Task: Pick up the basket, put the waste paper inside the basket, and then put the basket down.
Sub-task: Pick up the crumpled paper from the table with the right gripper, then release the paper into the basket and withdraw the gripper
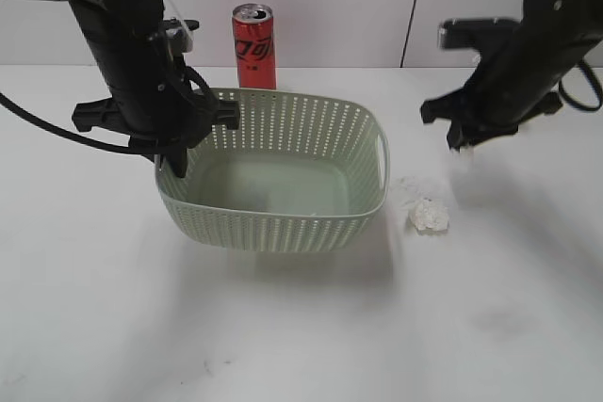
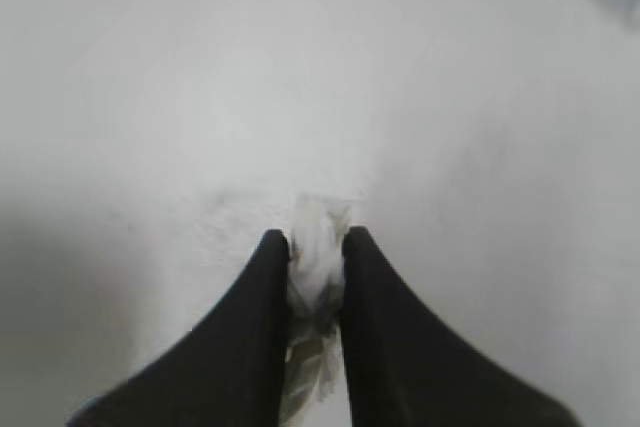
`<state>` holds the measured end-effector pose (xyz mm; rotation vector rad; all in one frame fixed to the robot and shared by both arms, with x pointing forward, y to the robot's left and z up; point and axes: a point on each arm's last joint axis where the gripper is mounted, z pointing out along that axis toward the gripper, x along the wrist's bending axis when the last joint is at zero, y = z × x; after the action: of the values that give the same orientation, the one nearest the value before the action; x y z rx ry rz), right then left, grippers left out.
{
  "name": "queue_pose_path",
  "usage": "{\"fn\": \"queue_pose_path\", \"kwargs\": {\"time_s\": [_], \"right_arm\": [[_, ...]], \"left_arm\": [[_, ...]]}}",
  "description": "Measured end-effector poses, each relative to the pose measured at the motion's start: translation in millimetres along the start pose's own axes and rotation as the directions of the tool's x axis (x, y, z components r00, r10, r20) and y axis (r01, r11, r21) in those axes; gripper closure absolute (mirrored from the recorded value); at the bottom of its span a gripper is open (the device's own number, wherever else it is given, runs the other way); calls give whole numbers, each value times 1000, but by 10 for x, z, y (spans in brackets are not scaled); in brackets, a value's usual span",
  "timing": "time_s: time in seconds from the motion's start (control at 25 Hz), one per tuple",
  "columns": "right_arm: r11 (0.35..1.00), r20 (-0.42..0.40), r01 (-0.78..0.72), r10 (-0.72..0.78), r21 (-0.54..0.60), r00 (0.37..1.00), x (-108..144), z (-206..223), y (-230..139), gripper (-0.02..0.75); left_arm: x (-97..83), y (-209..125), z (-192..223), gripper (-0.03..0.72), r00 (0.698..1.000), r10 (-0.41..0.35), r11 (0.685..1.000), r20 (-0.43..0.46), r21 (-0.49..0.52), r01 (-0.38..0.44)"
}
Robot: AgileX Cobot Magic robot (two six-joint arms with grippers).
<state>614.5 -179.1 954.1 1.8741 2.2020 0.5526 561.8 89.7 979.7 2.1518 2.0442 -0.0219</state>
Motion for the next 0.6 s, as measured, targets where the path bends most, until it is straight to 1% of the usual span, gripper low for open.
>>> {"fn": "queue_pose_path", "kwargs": {"time_s": [0.08, 0.12, 0.2, 0.24, 0.32, 0.36, 0.44, 0.48, 0.52, 0.56, 0.6], "right_arm": [[994, -67, 25, -32, -106, 997, 146, -424, 96, 631], [988, -109, 40, -57, -148, 992, 262, -597, 110, 631], [964, -180, 123, -168, -236, 969, 533, -947, 88, 631], [945, -202, 181, -240, -273, 950, 688, -1060, 52, 631], [913, -229, 261, -340, -314, 912, 946, -1140, -23, 632], [903, -243, 292, -374, -315, 895, 1070, -1115, -67, 632], [904, -279, 322, -398, -280, 874, 1252, -975, -151, 632], [909, -295, 335, -400, -248, 867, 1322, -863, -195, 613], [908, -303, 361, -413, -213, 859, 1372, -745, -242, 556], [904, -310, 384, -425, -185, 851, 1407, -659, -282, 477], [901, -316, 405, -435, -158, 843, 1437, -578, -322, 357]], "left_arm": [[0, 1, 0, 705, 1000, 0, 1000, 0, -1, 0], [-1, 1, 0, 705, 1000, 0, 1000, 1, -2, 0], [-2, 4, 0, 705, 1000, 0, 1000, 2, -5, 0], [-3, 6, 0, 705, 1000, 0, 1000, 4, -7, 0], [-5, 10, 0, 705, 1000, 0, 1000, 6, -11, 0], [-5, 10, 0, 705, 1000, 0, 1000, 6, -11, 0], [-6, 11, 0, 705, 1000, 0, 1000, 6, -12, 0], [-6, 11, 0, 705, 1000, 0, 1000, 6, -12, 0], [-6, 11, 0, 705, 1000, 0, 1000, 6, -12, 0], [-6, 11, 0, 705, 1000, 0, 1000, 6, -12, 0], [-6, 11, 0, 705, 1000, 0, 1000, 6, -12, 0]]}}
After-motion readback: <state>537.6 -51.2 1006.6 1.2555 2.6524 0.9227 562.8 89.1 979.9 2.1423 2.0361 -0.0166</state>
